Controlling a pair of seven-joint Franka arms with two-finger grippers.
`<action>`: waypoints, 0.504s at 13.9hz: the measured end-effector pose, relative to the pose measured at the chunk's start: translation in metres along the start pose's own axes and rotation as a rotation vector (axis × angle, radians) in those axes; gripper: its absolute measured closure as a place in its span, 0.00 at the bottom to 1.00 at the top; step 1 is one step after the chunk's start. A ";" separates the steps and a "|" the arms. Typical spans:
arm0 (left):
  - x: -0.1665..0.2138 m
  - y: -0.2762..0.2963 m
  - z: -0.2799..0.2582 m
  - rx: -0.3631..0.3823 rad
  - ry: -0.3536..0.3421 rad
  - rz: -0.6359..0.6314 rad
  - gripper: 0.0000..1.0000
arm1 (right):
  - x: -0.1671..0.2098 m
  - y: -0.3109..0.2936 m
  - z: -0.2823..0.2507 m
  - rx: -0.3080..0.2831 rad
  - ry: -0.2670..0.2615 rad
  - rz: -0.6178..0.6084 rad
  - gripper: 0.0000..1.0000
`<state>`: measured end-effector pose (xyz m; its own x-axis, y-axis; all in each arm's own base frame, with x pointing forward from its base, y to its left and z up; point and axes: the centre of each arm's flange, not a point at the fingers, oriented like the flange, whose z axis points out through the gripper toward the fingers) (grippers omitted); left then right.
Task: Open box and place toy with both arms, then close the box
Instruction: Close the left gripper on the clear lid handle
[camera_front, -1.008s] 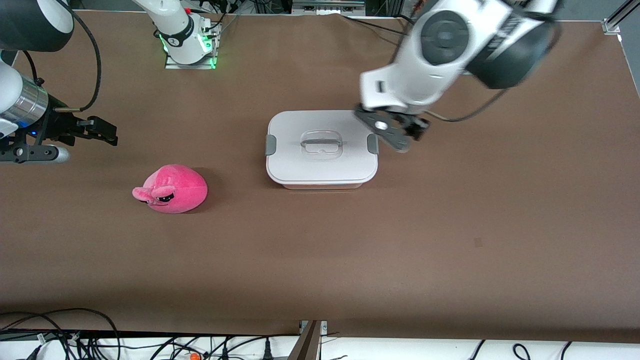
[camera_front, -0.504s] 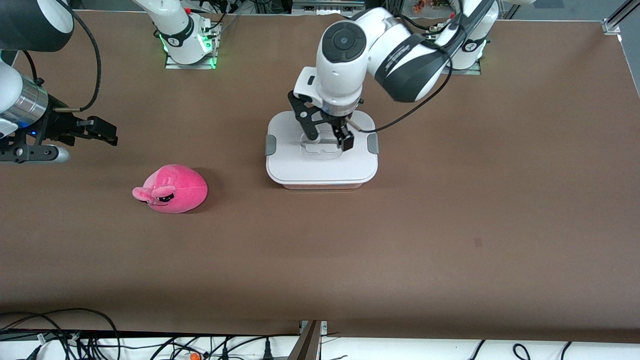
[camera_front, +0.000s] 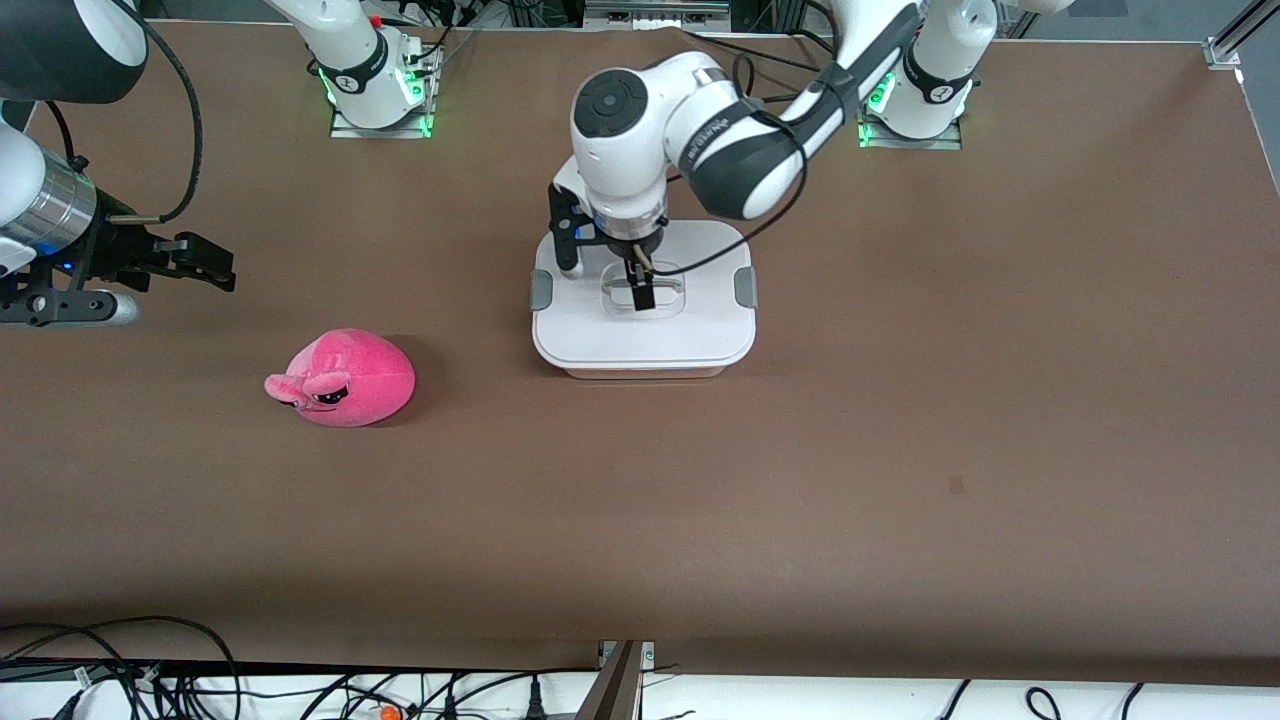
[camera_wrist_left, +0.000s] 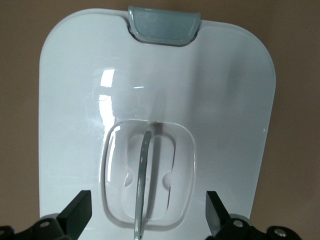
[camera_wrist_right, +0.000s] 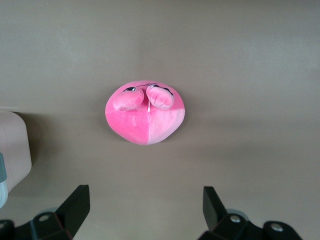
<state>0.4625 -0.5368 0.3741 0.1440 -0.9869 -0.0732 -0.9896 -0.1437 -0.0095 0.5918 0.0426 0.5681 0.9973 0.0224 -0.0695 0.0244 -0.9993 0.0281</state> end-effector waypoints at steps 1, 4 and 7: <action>-0.001 -0.001 0.003 0.003 -0.001 0.002 0.00 | 0.000 0.000 0.000 0.000 0.000 0.000 0.00; -0.004 -0.001 0.022 0.001 -0.003 0.005 0.00 | 0.000 0.000 0.000 0.000 0.000 0.000 0.00; -0.006 -0.001 0.030 -0.003 -0.010 0.006 0.00 | 0.000 0.000 0.000 0.000 0.000 0.000 0.00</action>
<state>0.4625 -0.5288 0.3450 0.1385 -0.9869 -0.0832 -0.9904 -0.1384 -0.0061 0.5918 0.0426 0.5681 0.9973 0.0224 -0.0696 0.0244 -0.9993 0.0281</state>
